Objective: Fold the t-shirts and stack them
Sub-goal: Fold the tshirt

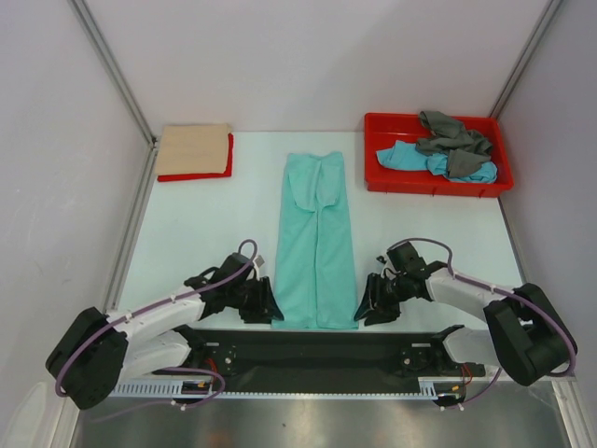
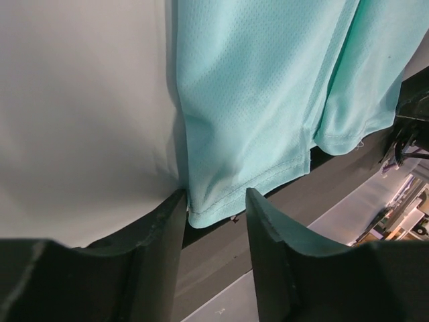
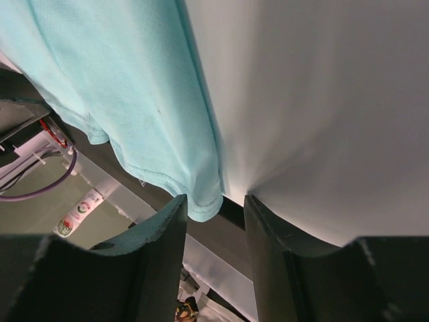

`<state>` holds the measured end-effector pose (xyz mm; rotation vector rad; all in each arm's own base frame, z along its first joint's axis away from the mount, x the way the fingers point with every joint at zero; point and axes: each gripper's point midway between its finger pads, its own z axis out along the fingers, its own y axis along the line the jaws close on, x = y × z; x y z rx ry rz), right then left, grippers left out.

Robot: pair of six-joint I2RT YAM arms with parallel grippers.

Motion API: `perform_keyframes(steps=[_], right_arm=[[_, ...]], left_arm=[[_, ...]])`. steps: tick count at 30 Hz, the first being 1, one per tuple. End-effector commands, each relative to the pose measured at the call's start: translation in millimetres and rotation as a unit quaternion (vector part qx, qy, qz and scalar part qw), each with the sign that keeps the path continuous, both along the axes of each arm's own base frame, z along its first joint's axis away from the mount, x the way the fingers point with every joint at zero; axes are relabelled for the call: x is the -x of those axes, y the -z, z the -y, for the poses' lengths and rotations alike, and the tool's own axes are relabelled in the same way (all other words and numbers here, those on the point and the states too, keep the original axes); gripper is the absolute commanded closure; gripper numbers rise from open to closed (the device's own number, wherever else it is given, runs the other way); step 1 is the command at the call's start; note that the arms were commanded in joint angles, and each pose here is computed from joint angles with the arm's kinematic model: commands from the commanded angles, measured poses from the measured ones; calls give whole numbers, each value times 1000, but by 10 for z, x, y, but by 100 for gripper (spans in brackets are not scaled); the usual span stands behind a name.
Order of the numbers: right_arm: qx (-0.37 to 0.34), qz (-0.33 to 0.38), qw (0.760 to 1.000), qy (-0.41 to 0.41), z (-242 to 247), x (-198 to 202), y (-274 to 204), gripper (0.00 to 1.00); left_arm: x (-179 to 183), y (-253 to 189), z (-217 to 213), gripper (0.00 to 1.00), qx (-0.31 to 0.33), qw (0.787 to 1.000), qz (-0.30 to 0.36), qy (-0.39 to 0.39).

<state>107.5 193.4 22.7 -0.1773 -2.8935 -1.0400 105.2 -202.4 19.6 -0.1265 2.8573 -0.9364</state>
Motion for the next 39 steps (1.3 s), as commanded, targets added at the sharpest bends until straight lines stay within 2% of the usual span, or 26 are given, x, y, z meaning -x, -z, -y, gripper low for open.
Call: perform_keyframes(steps=[1, 6, 12, 15, 16, 17, 18, 21, 25, 28, 29, 30, 32, 33, 35, 39], right_arm=[[3, 9, 1000, -5, -36, -25, 92, 55], [-7, -5, 1000, -7, -88, 12, 102, 57], [-14, -3, 1000, -2, -104, 34, 95, 60], [-22, -8, 1000, -2, -139, 23, 102, 79], [-27, -6, 1000, -1, -165, -14, 75, 93], [-29, -2, 1000, 2, -179, -48, 48, 98], [-31, 1, 999, 5, -193, -83, 19, 100], [-45, 32, 998, 23, -259, -366, -195, 100], [-55, 77, 995, 38, -321, -929, -569, 100], [-44, 73, 996, 29, -337, -1184, -583, 100], [-51, 90, 994, 32, -365, -1404, -705, 100], [-50, 84, 995, 26, -380, -1502, -666, 100], [-53, 104, 993, 32, -395, -1818, -798, 100], [-46, 90, 994, 32, -390, -1899, -692, 100], [-42, 87, 995, 33, -364, -2054, -681, 100], [-49, 82, 995, 36, -340, -2380, -647, 100]], left_arm=[[112, 220, -197, 55, -48, 999, -21, -6], [152, 228, -161, 68, -38, 999, -32, 4], [134, 203, -123, 75, -32, 999, -31, 15], [108, 160, -77, 84, -21, 999, -27, 21], [89, 123, -55, 87, -16, 999, -23, 22], [56, 70, -26, 92, -8, 1000, -18, 22], [-35, -25, 25, 97, 4, 1000, -6, 15], [-281, -318, 144, 99, 40, 999, 22, -7], [-695, -667, 292, 100, 71, 996, 54, -22], [-1082, -785, 355, 100, 71, 995, 67, -27], [-1216, -810, 338, 100, 73, 994, 68, -36], [-1400, -968, 393, 100, 85, 992, 89, -32], [-1659, -879, 368, 100, 72, 993, 80, -40], [-1859, -1009, 404, 100, 74, 991, 102, -36], [-2083, -898, 370, 100, 65, 993, 89, -46], [-2471, -965, 431, 100, 79, 991, 97, -42]])
